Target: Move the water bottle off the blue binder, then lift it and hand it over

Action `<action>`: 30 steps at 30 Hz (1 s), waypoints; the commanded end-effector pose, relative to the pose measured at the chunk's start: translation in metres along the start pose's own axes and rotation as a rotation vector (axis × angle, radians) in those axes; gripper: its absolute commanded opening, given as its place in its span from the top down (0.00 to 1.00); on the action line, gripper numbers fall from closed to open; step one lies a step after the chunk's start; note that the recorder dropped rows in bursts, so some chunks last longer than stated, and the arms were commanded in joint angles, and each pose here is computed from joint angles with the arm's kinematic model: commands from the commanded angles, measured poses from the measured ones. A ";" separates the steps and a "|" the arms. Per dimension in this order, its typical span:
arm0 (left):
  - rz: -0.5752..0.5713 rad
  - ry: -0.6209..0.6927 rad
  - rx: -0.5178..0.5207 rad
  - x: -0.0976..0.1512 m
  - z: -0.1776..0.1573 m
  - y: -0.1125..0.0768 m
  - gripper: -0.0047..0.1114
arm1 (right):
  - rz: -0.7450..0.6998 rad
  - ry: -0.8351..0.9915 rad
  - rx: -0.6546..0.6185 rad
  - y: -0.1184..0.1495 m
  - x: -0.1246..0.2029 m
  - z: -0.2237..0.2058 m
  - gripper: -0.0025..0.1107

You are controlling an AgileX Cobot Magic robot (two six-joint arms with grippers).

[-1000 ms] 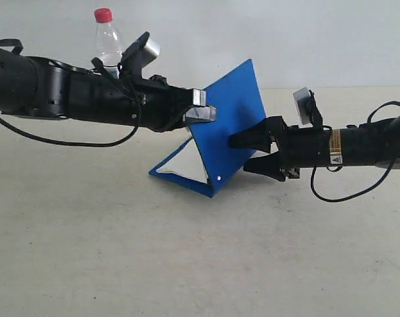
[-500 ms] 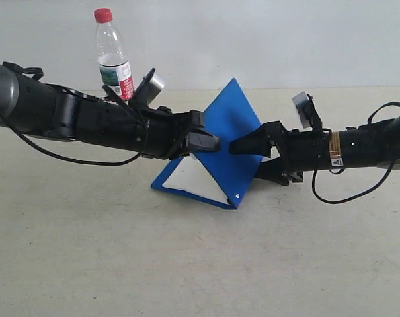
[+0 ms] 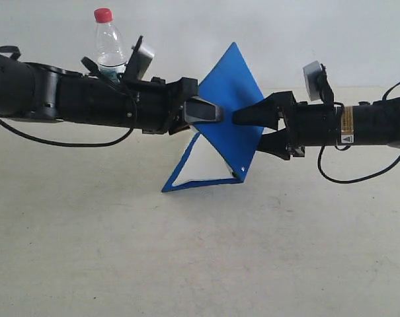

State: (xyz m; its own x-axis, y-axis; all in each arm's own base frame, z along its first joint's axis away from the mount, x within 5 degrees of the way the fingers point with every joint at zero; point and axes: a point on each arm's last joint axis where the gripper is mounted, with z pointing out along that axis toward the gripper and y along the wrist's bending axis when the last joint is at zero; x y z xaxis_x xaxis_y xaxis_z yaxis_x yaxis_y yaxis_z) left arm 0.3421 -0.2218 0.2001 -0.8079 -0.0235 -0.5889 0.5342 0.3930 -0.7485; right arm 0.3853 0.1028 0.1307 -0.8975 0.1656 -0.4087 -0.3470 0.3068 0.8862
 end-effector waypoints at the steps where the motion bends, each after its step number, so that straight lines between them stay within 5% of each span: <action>1: 0.096 0.112 0.424 0.007 -0.011 -0.086 0.92 | 0.000 -0.021 -0.061 0.015 -0.003 0.013 0.31; 8: 0.086 0.118 0.438 0.006 -0.014 -0.097 0.92 | 0.027 -0.026 -0.063 0.015 -0.003 0.013 0.31; 12: 0.066 0.173 0.413 0.014 -0.008 -0.086 0.92 | 0.032 -0.028 -0.064 0.016 -0.004 0.013 0.34; 15: 0.053 0.261 0.332 0.024 -0.002 -0.071 0.92 | 0.037 -0.033 -0.068 0.020 -0.005 0.012 0.56; 17: 0.041 0.292 0.198 0.029 0.005 -0.053 0.91 | 0.072 -0.052 -0.075 0.022 -0.008 0.011 0.80; 19: 0.048 0.311 0.108 0.033 0.009 -0.038 0.85 | 0.098 -0.060 -0.079 0.022 -0.009 0.011 0.97; 21: 0.039 0.319 0.066 0.036 0.012 -0.025 0.72 | 0.105 -0.059 -0.079 0.022 -0.009 0.011 0.97; 23: 0.003 0.314 0.032 0.038 0.015 -0.011 0.45 | 0.101 -0.059 -0.079 0.022 -0.009 0.011 0.97; 26: -0.033 0.275 -0.066 0.035 0.016 0.001 0.21 | 0.092 -0.060 -0.079 0.022 -0.009 0.011 0.97; 30: -0.009 0.183 -0.234 0.023 0.009 0.022 0.22 | 0.089 -0.057 -0.078 0.022 -0.008 0.011 0.97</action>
State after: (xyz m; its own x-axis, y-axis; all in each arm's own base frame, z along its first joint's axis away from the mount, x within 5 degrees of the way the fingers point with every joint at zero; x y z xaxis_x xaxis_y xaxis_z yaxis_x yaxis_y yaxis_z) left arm 0.3262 -0.2299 0.1691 -0.8595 0.1855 -0.4764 0.4953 0.5331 -0.6859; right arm 0.3972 0.1080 0.1401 -0.8937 0.3275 -0.3066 -0.2177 0.2811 0.9347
